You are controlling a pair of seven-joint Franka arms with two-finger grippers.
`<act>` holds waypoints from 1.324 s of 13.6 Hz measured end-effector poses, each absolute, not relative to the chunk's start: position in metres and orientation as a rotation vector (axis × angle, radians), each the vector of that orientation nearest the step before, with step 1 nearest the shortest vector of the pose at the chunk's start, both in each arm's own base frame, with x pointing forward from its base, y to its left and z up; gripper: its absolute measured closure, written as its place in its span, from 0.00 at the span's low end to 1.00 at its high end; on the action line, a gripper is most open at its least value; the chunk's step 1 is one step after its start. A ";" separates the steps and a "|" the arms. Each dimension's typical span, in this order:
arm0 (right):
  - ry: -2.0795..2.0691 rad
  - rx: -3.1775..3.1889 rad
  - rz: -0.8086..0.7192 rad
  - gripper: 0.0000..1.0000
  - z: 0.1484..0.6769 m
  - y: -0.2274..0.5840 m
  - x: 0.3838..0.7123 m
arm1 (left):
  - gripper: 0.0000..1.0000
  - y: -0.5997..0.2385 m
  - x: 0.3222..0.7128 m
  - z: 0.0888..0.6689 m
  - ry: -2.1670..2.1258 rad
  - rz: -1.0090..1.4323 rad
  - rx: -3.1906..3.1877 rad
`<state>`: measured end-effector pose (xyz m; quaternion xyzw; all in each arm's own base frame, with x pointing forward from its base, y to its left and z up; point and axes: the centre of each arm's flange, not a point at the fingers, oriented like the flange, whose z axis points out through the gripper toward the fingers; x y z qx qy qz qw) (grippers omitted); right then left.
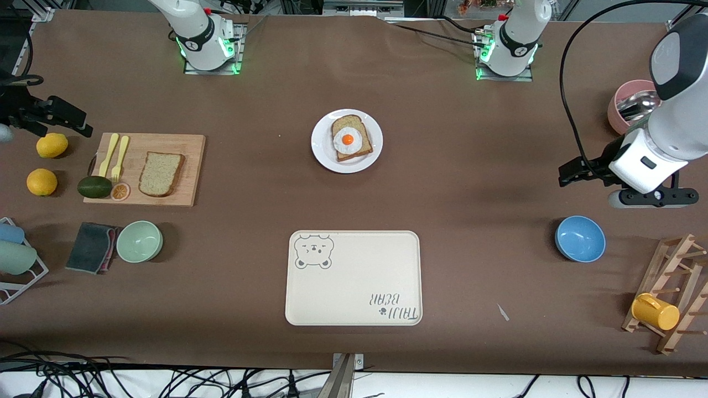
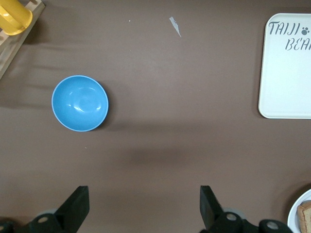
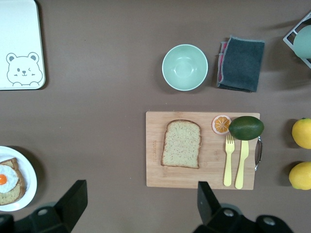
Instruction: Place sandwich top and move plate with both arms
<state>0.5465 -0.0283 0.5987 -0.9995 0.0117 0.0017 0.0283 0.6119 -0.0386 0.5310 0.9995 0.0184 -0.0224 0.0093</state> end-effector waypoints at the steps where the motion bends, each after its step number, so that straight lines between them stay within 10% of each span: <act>1: 0.036 -3.085 0.005 0.00 0.599 -0.028 0.546 | 0.00 -0.035 0.612 0.531 0.048 -0.070 3.122; 18: 0.036 -3.084 0.016 0.00 0.598 -0.028 0.546 | 0.00 -0.035 0.614 0.522 0.029 -0.095 3.119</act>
